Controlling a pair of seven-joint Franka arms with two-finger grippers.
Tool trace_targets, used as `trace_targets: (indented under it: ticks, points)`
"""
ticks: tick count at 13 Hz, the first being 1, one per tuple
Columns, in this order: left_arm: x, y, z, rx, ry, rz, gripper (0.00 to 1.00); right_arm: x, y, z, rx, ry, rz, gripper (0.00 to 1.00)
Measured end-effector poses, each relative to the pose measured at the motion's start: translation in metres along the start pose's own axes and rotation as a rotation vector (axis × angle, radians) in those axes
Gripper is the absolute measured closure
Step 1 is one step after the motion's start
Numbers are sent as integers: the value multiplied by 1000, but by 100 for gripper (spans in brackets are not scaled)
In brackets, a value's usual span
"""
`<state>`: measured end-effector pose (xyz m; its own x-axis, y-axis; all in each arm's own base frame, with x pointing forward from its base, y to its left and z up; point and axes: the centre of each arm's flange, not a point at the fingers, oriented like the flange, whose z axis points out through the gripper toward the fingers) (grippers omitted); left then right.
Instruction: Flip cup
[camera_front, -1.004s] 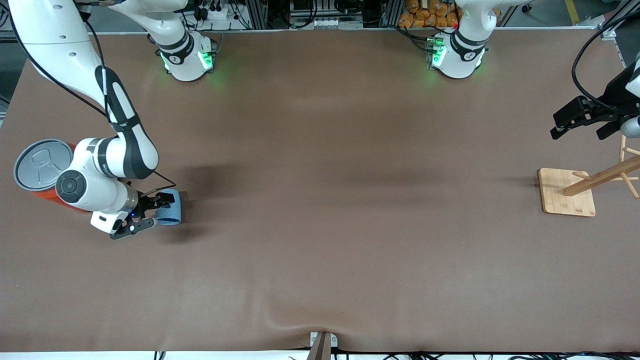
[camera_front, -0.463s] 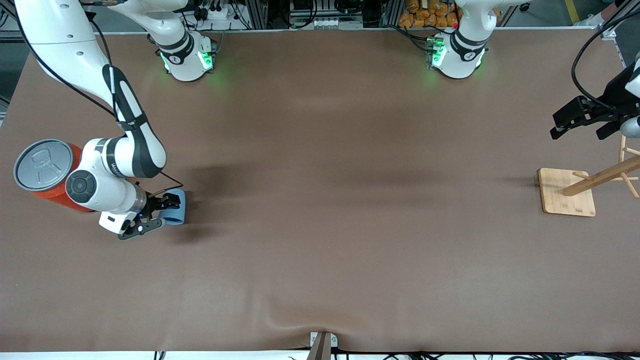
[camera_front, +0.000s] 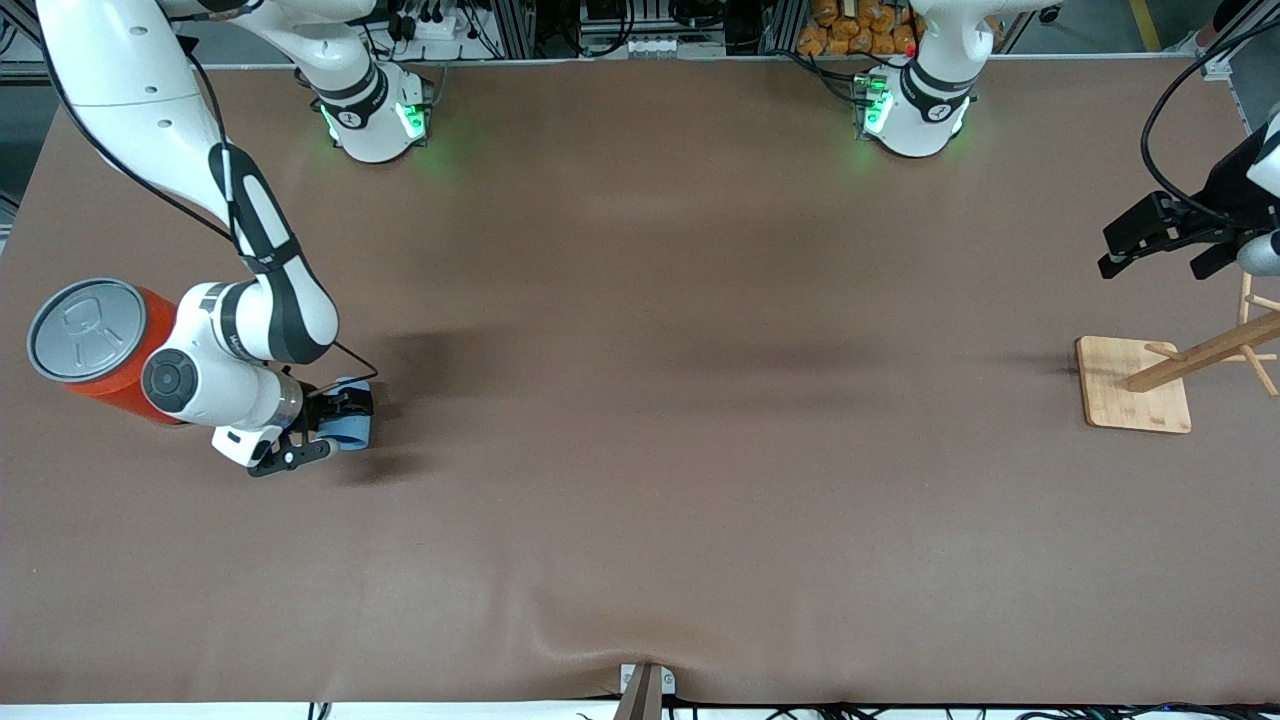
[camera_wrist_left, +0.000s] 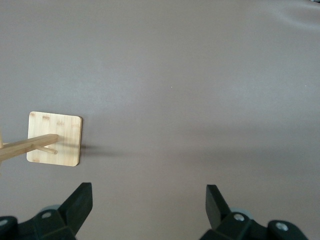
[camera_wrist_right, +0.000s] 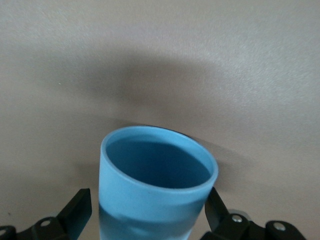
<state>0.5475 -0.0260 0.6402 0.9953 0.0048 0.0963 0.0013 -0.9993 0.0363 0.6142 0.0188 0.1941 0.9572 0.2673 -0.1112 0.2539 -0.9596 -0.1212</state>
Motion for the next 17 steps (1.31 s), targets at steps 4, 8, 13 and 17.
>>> trace_targets:
  ticks: [4,8,13,17]
  points:
    - [0,0,0,0,0,1,0,-1,1,7,3,-10,2,10]
    - [0,2,0,0,0,3,0,0,-1,3,6,-13,-59,20]
    - [0,3,0,0,0,5,0,20,-34,-19,8,34,-409,20]
    - [0,3,0,0,-1,5,0,33,-109,-54,37,71,-628,20]
